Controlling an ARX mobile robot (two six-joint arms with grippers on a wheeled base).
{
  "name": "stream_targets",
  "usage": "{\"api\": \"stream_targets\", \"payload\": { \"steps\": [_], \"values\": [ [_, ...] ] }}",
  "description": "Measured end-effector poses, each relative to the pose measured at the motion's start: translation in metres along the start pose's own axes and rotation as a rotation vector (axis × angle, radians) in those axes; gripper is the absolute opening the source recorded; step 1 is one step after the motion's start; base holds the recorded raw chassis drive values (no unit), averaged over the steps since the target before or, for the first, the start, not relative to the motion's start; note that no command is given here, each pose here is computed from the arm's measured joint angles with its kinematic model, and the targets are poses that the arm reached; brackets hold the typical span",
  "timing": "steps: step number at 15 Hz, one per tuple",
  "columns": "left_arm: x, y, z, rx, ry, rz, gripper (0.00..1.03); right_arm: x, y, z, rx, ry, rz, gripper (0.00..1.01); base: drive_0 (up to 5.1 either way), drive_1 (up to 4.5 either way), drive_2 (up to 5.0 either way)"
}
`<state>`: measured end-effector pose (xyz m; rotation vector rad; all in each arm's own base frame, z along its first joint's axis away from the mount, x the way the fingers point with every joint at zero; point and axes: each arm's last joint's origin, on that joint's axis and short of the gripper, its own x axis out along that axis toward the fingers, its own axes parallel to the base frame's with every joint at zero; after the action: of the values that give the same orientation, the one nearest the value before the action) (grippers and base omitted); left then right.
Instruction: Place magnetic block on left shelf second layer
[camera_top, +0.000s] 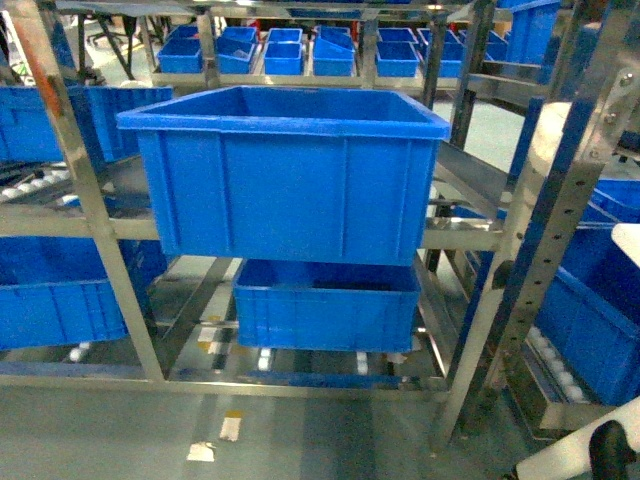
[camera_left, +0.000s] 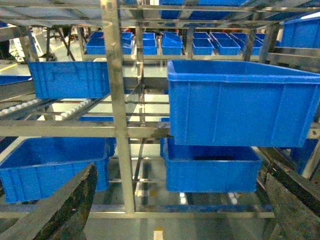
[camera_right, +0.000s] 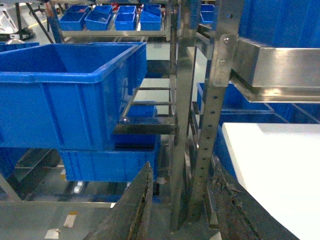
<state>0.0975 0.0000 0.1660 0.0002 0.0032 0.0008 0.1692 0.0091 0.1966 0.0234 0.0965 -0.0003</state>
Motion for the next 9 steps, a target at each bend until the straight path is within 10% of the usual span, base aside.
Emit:
{"api": "stream_targets", "payload": {
  "steps": [9],
  "values": [
    [0.0,0.0,0.0002,0.0,-0.002,0.0,0.98,-0.0001,0.0,0.0,0.0,0.0,0.0,0.31,-5.0,2.42,2.4]
  ]
}}
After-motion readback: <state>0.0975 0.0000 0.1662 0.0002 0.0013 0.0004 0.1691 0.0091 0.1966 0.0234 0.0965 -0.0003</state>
